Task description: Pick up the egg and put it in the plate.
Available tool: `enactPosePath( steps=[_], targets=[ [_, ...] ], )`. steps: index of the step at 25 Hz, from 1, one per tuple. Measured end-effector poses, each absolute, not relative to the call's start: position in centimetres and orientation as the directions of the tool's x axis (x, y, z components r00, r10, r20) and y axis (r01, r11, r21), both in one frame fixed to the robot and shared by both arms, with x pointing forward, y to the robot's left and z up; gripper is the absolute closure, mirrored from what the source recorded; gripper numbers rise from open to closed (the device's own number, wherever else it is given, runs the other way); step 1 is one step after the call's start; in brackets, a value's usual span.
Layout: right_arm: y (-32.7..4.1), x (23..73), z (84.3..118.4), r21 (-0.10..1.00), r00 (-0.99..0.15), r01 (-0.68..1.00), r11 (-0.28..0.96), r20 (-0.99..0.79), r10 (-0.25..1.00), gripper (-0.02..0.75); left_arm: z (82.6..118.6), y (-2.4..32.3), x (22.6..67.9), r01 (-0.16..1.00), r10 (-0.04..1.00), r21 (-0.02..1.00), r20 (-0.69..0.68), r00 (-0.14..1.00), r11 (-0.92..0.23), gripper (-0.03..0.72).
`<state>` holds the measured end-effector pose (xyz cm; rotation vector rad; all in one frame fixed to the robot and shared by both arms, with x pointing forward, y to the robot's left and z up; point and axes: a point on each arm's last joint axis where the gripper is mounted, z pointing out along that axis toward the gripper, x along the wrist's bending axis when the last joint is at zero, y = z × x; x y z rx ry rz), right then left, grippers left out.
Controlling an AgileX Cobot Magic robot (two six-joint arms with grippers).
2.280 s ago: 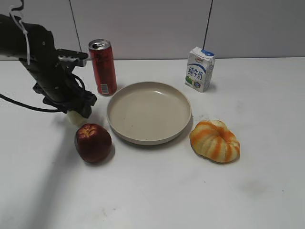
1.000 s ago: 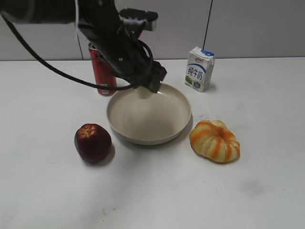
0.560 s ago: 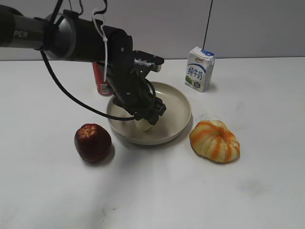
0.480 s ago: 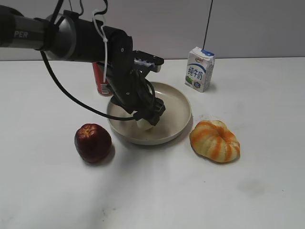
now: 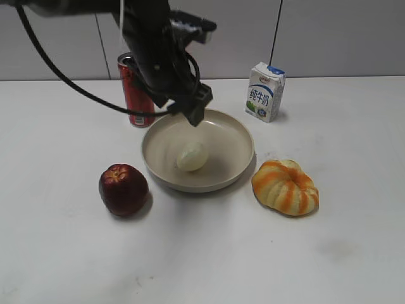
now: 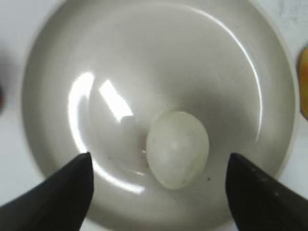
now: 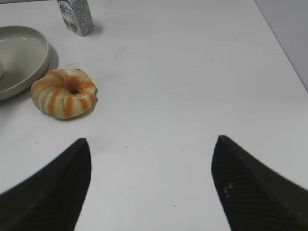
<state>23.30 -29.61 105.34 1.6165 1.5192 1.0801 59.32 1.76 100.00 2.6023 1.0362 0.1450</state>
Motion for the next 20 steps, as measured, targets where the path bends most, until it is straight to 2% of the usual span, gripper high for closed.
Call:
enactPosePath(
  steps=[5, 10, 14, 20],
  targets=[
    [-29.6, 23.3, 105.3, 0.889, -0.017, 0.445, -0.106, 0.126, 0.992, 0.149, 107.2, 4.0, 58.2, 0.609, 0.673, 0.345, 0.1, 0.733, -0.715, 0.038],
    [-29.6, 23.3, 105.3, 0.889, -0.017, 0.445, -0.106, 0.126, 0.992, 0.149, 112.1, 7.5, 57.4, 0.64, 0.74, 0.42, 0.129, 0.66, -0.644, 0.043],
    [-29.6, 23.3, 105.3, 0.889, -0.017, 0.445, -0.106, 0.126, 0.992, 0.149, 113.0, 11.7, 56.7, 0.706, 0.805, 0.417, 0.121, 0.58, -0.572, 0.05],
    [-29.6, 23.3, 105.3, 0.889, -0.017, 0.445, -0.106, 0.126, 0.992, 0.149, 110.6, 19.4, 52.9, 0.832, 0.883, 0.299, 0.101, 0.459, -0.467, 0.068]
  ],
)
